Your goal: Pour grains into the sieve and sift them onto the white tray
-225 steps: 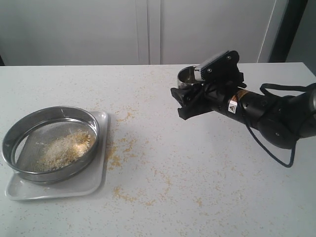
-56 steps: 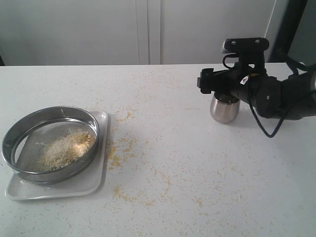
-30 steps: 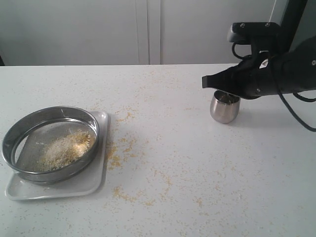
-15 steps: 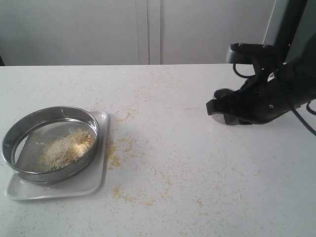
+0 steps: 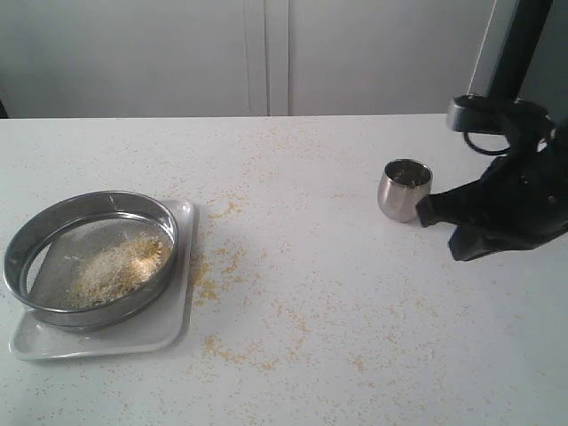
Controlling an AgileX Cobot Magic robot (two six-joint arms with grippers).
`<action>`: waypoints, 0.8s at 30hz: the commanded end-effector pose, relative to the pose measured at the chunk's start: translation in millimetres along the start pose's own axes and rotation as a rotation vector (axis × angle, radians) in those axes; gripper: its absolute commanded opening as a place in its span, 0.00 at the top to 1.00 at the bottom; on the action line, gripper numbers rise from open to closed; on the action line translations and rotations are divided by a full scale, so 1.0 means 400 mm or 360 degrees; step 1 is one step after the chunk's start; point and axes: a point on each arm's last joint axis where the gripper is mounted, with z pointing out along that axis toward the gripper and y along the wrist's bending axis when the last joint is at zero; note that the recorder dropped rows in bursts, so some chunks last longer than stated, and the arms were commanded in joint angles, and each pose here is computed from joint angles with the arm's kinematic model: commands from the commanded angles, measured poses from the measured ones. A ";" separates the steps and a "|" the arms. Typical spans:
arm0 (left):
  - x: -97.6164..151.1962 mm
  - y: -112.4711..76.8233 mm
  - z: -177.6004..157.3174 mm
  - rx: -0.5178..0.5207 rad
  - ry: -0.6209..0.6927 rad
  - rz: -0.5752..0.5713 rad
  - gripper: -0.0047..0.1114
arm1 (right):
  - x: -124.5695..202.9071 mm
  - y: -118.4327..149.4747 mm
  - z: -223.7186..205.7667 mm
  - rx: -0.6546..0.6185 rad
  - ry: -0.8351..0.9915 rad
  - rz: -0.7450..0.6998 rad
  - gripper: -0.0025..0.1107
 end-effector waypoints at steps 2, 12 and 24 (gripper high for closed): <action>0.003 0.001 0.001 -0.0007 -0.0001 -0.0003 0.96 | 0.013 -0.054 -0.059 0.0058 -0.0057 0.0127 0.98; 0.003 0.001 0.001 -0.0007 -0.0001 -0.0003 0.96 | 0.033 -0.091 -0.117 0.0110 -0.0134 0.0252 0.98; 0.003 0.001 0.001 -0.0007 -0.0001 -0.0003 0.96 | 0.032 -0.091 -0.117 0.0103 -0.0142 0.0257 0.98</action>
